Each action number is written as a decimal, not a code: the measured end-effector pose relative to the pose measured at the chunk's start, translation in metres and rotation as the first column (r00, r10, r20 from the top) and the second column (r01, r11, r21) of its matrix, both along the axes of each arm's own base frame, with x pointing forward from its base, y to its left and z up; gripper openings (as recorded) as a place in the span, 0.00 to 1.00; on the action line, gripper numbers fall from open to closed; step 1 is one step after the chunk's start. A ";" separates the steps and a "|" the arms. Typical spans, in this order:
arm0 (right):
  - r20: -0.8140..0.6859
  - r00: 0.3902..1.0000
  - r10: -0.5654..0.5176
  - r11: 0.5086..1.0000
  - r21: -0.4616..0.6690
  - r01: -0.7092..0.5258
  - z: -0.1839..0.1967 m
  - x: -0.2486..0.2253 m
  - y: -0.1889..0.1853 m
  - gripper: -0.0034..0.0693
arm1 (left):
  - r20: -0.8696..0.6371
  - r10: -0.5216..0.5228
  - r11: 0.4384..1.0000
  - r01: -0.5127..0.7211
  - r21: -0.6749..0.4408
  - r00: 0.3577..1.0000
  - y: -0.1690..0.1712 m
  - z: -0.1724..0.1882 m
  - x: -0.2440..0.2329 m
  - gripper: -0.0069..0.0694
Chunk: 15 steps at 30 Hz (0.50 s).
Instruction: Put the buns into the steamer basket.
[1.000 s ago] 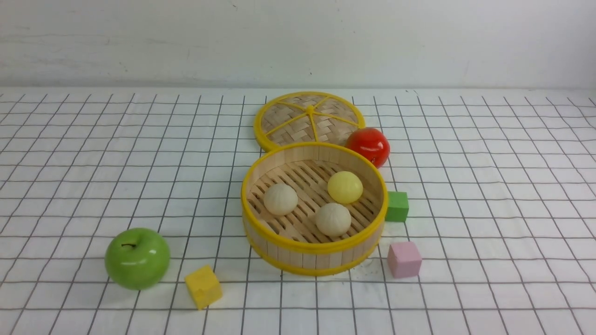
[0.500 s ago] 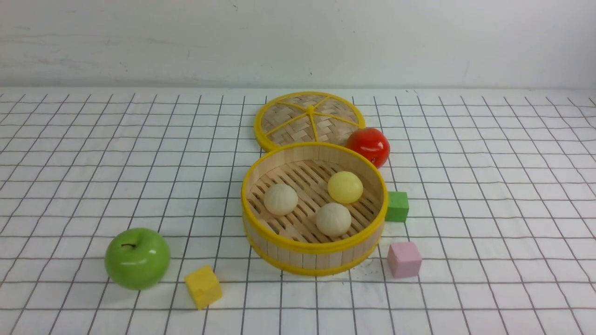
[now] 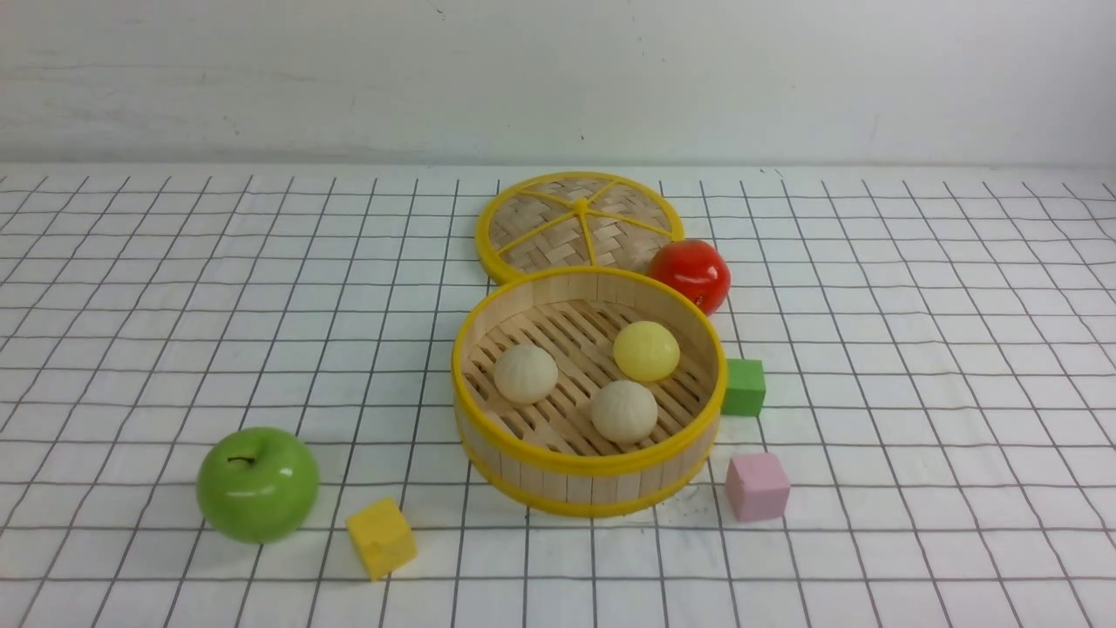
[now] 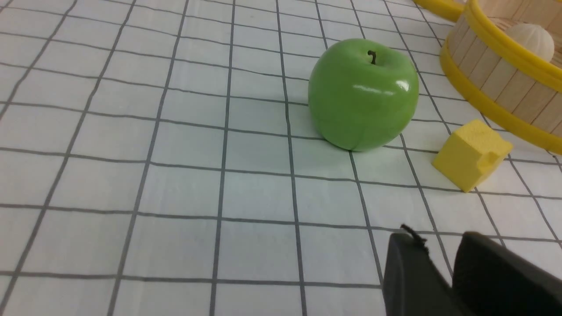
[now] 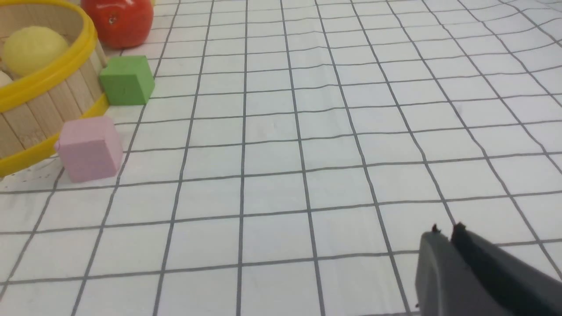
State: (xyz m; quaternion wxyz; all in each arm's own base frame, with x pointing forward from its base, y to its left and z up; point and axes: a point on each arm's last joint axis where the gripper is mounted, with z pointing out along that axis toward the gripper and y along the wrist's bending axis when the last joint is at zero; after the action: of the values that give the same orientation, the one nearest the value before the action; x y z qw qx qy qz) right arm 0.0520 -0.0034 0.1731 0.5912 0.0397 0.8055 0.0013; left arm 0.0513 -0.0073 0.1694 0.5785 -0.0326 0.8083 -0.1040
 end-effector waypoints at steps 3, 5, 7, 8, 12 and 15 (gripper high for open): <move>0.000 1.000 0.000 1.000 0.000 0.000 0.000 0.000 0.000 0.10 | 0.000 0.000 1.000 0.000 0.000 1.000 0.000 0.000 0.000 0.30; 0.000 1.000 0.000 1.000 0.000 0.000 0.000 0.000 0.000 0.10 | 0.000 0.000 1.000 0.000 0.000 1.000 0.000 0.000 0.000 0.30; 0.000 1.000 0.000 1.000 0.000 0.000 0.000 0.000 0.000 0.10 | 0.000 0.000 1.000 0.000 0.000 1.000 0.000 0.000 0.000 0.30; 0.000 1.000 0.000 1.000 0.000 0.000 0.000 0.000 0.000 0.10 | 0.000 0.000 1.000 0.000 0.000 1.000 0.000 0.000 0.000 0.30; 0.000 1.000 0.000 1.000 0.000 0.000 0.000 0.000 0.000 0.10 | 0.000 0.000 1.000 0.000 0.000 1.000 0.000 0.000 0.000 0.31; 0.000 1.000 0.000 1.000 0.000 0.000 0.000 0.000 0.000 0.10 | 0.000 0.000 1.000 0.000 0.000 1.000 0.000 0.000 0.000 0.31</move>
State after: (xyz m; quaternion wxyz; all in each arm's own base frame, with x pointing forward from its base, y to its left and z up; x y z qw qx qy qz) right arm 0.0520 -0.0034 0.1731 0.5912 0.0397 0.8055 0.0013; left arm 0.0513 -0.0073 0.1694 0.5785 -0.0326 0.8083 -0.1040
